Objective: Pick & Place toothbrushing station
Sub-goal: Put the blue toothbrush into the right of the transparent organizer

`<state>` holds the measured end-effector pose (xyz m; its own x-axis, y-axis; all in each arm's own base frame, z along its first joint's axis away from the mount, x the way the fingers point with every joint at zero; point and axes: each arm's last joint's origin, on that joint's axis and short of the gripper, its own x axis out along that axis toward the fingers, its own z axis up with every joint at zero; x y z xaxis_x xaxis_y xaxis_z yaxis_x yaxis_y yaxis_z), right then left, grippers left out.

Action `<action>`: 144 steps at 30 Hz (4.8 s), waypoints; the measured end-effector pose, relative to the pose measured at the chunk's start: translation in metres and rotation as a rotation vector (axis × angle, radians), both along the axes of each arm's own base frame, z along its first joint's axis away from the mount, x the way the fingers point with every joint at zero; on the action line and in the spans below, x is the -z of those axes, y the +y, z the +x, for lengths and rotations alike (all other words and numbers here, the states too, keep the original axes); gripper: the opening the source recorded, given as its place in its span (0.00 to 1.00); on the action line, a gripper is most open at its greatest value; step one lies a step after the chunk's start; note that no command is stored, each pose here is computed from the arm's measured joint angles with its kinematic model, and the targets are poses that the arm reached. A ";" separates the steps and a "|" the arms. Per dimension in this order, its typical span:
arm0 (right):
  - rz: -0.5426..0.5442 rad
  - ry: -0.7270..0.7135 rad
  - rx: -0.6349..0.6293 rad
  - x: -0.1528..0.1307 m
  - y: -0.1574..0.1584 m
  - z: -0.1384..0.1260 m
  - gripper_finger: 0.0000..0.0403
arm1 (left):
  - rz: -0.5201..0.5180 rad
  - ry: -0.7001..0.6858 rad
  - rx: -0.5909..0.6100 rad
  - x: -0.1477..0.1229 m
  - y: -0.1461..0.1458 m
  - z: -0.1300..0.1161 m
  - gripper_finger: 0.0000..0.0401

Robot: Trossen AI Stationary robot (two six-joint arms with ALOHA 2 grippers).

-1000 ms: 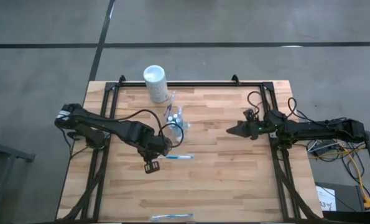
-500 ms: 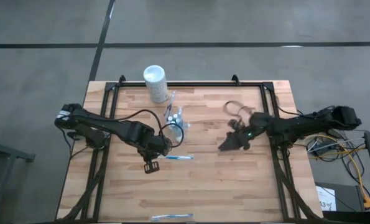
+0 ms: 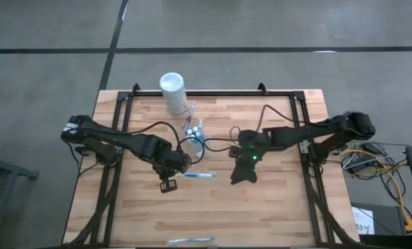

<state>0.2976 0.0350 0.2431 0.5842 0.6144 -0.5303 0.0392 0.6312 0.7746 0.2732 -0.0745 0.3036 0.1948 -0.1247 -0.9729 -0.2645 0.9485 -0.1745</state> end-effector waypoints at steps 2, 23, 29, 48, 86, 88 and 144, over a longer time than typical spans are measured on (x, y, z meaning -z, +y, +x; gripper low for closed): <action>-0.063 0.012 0.008 -0.010 -0.001 0.006 0.41 | 0.001 0.006 0.000 0.000 0.000 -0.001 0.01; -0.848 -0.155 -0.079 -0.049 0.043 0.033 0.33 | -0.027 0.014 -0.012 -0.002 0.000 -0.002 0.01; -0.861 -0.124 -0.104 -0.030 0.051 0.046 0.30 | -0.031 0.000 -0.013 -0.006 0.000 -0.001 0.01; -0.874 -0.206 -0.122 -0.029 0.062 0.061 0.19 | -0.032 0.003 -0.019 -0.006 0.000 -0.002 0.01; -0.871 -0.210 -0.110 -0.026 0.062 0.064 0.04 | -0.047 -0.010 -0.116 -0.007 -0.001 0.000 0.10; -0.872 -0.210 -0.110 -0.026 0.062 0.064 0.04 | -0.052 -0.014 -0.132 -0.007 -0.001 0.001 0.13; -1.026 -0.356 0.201 -0.129 0.031 -0.018 0.04 | 0.582 -0.925 -0.171 -0.115 0.003 -0.031 0.36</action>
<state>0.2795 0.0658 0.3717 0.8447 -0.1443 -0.5155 0.0920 0.9878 -0.1258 0.2423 -0.0719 0.4183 0.8481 0.4027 -0.3444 -0.3977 0.9132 0.0884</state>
